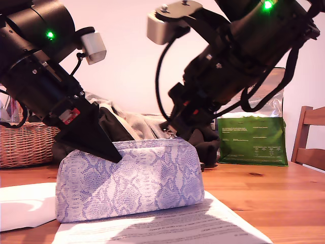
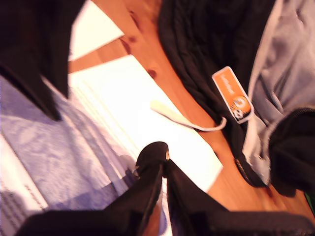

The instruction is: Open the zipper in the zip bag in front of you

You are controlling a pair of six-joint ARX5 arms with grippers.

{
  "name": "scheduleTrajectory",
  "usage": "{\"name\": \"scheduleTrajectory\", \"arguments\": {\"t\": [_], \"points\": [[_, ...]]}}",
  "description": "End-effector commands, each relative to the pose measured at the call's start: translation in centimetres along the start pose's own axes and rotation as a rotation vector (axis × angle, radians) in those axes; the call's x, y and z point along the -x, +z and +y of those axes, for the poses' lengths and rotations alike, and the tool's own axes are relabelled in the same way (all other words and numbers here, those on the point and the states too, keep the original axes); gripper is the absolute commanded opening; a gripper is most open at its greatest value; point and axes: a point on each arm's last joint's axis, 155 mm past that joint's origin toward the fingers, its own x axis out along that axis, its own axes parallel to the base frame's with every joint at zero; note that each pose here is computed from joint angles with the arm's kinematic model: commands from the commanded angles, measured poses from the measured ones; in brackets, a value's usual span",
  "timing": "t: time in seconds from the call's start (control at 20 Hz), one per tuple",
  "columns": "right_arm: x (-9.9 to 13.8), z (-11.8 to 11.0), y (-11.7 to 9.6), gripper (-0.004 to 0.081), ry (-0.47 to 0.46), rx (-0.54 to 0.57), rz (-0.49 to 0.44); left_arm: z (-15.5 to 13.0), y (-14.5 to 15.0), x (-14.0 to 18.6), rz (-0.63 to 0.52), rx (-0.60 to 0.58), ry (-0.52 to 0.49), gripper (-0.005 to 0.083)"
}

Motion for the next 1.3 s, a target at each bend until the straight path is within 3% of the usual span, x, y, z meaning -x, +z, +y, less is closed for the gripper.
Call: {"name": "scheduleTrajectory", "arguments": {"t": [0.0,0.5,0.75,1.25], "points": [[0.6,-0.5,3.4,-0.0013,-0.012,-0.004,-0.088,-0.5,-0.5,-0.5,0.019,0.011,-0.017,-0.0019],[0.9,0.5,5.5,-0.0013,0.016,-0.028,-0.164,-0.4,-0.4,-0.5,0.015,0.032,-0.015,-0.0019],[-0.3,1.2,5.2,-0.0013,0.032,-0.021,-0.14,-0.4,-0.4,-0.4,0.013,0.037,-0.014,-0.0019],[-1.5,2.9,8.0,-0.0013,0.089,-0.037,-0.182,-0.3,-0.1,-0.3,0.013,0.044,-0.013,-0.0019]]}}
